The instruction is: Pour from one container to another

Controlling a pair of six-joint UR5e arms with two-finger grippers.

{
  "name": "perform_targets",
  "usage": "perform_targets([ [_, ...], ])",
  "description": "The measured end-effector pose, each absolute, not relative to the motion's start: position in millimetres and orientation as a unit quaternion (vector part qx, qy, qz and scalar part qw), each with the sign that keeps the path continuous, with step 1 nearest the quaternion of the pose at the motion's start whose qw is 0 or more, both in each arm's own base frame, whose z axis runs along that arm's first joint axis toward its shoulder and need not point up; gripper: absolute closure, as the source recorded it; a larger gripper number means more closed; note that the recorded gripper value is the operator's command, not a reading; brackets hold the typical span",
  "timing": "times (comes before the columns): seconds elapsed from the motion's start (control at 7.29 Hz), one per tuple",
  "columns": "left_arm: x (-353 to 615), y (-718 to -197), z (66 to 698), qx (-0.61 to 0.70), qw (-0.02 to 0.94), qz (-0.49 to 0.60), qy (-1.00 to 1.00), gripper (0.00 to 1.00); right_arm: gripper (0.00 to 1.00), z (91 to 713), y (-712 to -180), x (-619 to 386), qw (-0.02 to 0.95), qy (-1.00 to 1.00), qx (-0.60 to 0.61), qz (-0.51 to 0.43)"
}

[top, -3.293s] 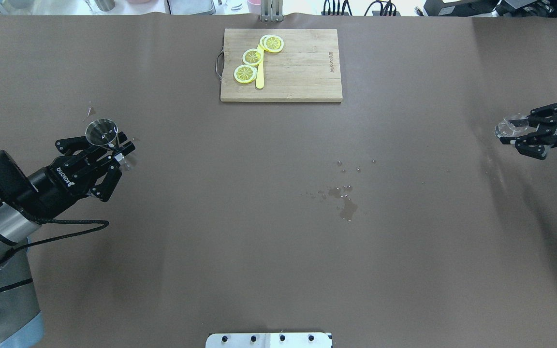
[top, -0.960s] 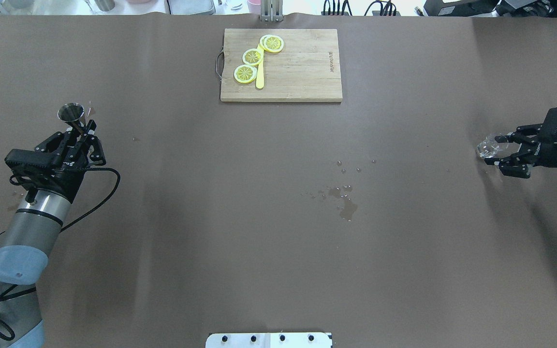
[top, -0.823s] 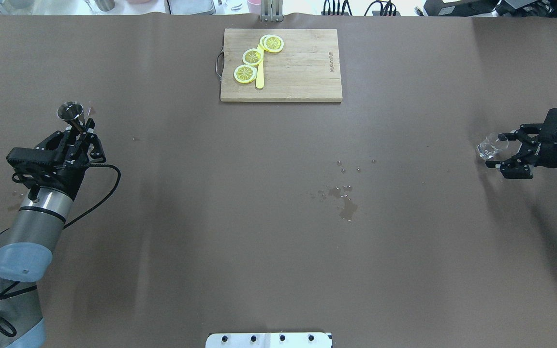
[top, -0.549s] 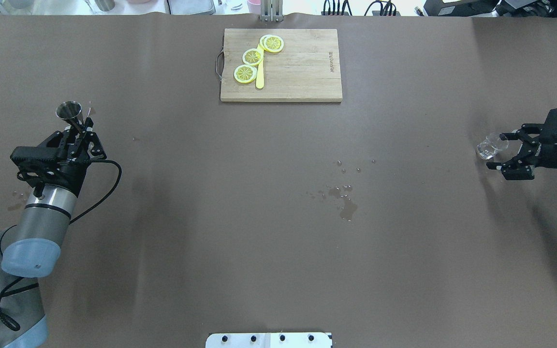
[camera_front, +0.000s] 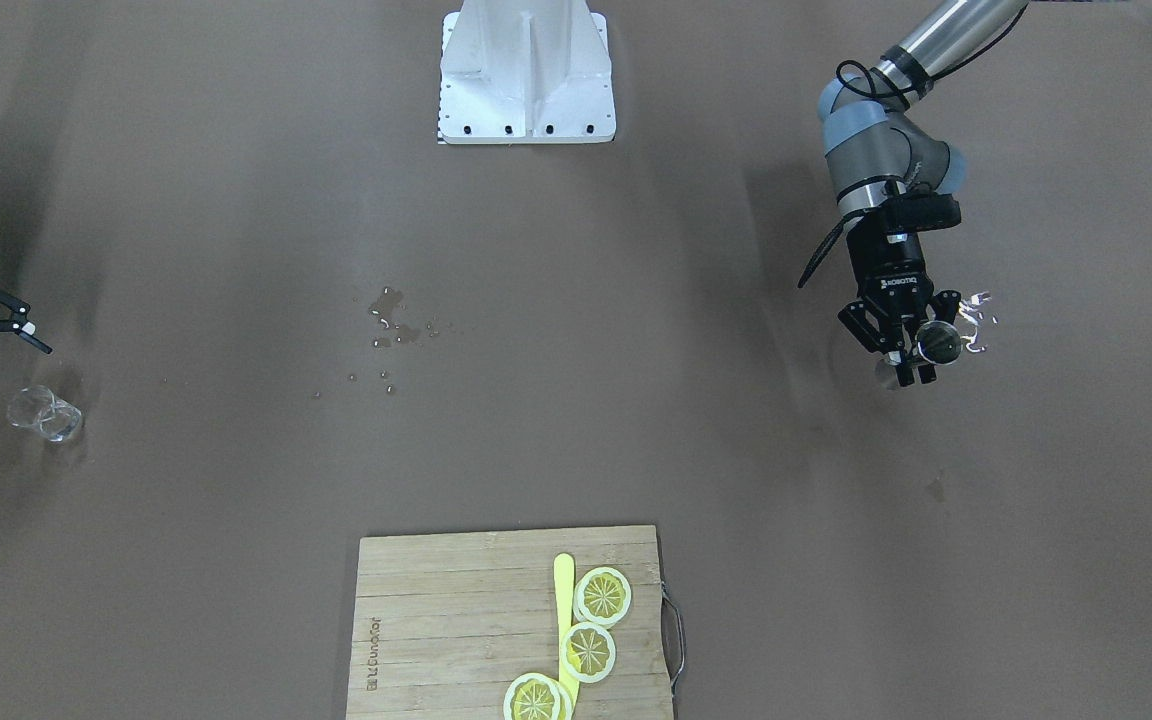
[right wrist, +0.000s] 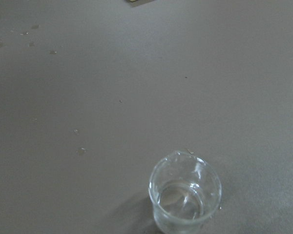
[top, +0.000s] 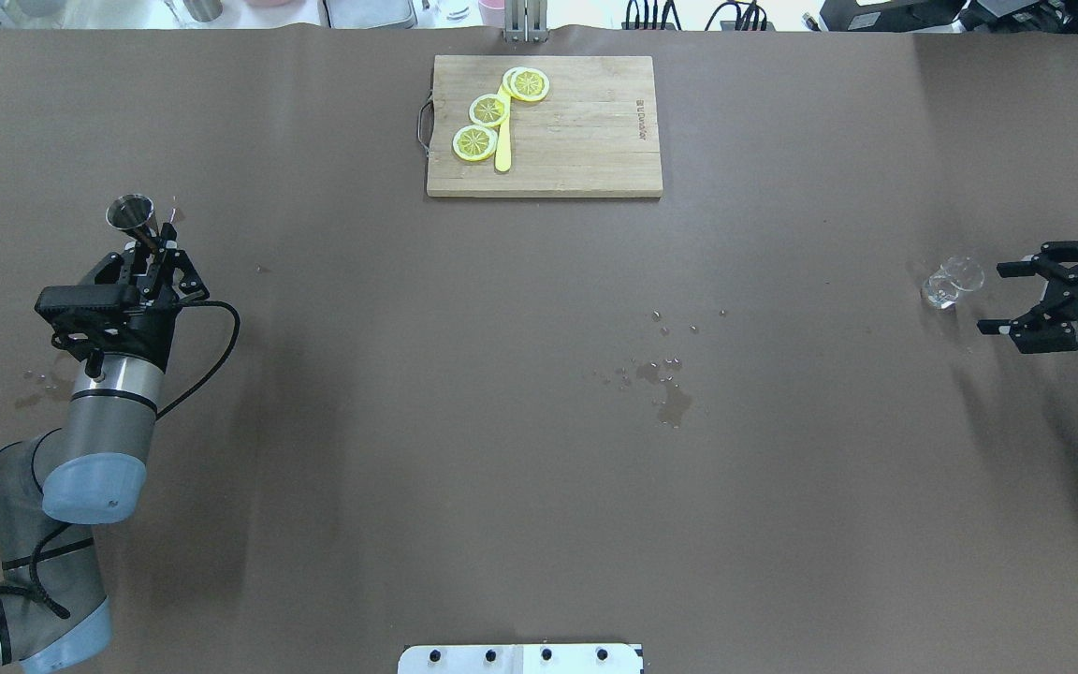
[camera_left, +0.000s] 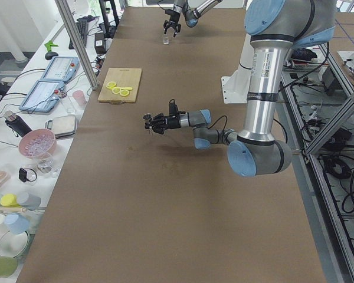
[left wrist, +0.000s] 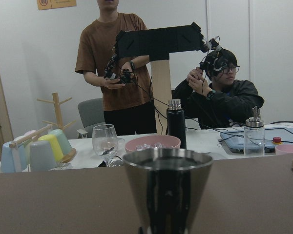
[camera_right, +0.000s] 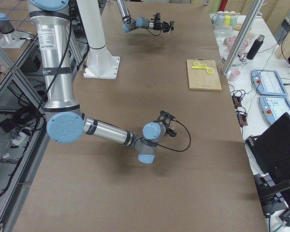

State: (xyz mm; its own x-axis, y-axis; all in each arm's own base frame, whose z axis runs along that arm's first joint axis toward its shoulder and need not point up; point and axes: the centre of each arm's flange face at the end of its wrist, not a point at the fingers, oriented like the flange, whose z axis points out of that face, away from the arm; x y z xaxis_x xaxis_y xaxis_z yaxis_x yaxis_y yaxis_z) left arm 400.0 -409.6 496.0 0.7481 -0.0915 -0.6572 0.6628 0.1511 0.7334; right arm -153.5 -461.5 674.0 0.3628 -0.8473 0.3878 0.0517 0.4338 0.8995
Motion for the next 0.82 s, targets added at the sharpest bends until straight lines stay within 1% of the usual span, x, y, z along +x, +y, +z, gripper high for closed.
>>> perform_targets([
  [0.27, 399.3, -411.3, 498.3, 0.601, 0.714, -0.277, 0.228, 1.0, 0.0, 685.2, -450.8, -106.3, 0.729, -0.482, 0.386, -0.296],
  [0.55, 398.9, -412.4, 500.8, 0.604, 0.71, -0.29, 0.218, 1.0, 0.0, 703.0, -425.4, -73.4, 0.769, -0.49, 0.323, -0.254],
  [0.82, 403.4, -415.1, 507.1, 0.598, 0.709, -0.31, 0.21, 1.0, 0.0, 712.1, -430.5, -56.9, 0.82, -0.482, 0.24, -0.192],
])
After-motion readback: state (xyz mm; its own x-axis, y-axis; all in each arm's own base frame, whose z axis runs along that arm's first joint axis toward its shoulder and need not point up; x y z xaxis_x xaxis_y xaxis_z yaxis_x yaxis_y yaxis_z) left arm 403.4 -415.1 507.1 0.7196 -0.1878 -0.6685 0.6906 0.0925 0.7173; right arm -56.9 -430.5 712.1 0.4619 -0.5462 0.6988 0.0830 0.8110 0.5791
